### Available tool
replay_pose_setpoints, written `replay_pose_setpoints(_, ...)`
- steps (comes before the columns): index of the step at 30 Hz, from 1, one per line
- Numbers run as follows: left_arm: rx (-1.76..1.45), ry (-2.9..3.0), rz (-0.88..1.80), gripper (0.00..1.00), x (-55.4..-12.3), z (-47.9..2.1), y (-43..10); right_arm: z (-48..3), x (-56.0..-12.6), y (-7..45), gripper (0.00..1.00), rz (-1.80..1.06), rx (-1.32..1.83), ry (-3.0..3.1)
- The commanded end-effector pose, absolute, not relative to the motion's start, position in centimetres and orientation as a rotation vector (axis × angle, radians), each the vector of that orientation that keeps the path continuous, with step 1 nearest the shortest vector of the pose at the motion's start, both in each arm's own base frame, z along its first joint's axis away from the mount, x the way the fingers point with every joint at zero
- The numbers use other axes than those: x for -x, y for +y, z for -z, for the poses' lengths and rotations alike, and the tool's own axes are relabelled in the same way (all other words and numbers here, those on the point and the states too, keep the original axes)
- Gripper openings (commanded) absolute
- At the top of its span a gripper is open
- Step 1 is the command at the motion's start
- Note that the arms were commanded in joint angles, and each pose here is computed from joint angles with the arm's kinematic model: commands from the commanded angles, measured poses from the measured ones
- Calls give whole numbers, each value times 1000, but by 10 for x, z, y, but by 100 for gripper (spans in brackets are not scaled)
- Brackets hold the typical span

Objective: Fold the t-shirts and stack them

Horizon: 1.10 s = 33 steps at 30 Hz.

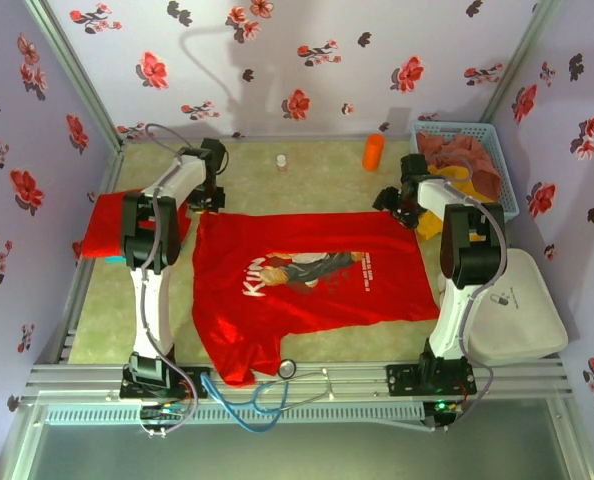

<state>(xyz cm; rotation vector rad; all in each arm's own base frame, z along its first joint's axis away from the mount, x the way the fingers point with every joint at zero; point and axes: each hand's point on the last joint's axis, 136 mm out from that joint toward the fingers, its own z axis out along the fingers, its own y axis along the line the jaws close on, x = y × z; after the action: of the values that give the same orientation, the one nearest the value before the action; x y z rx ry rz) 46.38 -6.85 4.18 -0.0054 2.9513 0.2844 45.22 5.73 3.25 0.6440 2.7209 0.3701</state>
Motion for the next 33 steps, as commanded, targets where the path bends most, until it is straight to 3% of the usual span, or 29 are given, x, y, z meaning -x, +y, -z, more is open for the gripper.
replay_pose_setpoints(1, -22, 2961, -343, 13, -464, -45, -62, -27, -455, 50, 71, -341, -694, 2726)
replay_pose_setpoints(5, 7, 2957, -336, 0, -466, -50, -57, -23, -454, 49, 68, -331, -716, 2734)
replay_pose_setpoints(14, 316, 2805, -14, 0, -468, -96, -41, -14, -446, 29, 66, -235, -798, 2740)
replay_pose_setpoints(27, 645, 2596, 93, 0, -438, -148, -8, -9, -438, 11, 64, -165, -885, 2701)
replay_pose_setpoints(33, 647, 2653, 11, 18, -435, -135, 0, -24, -447, 20, 65, -244, -831, 2675)
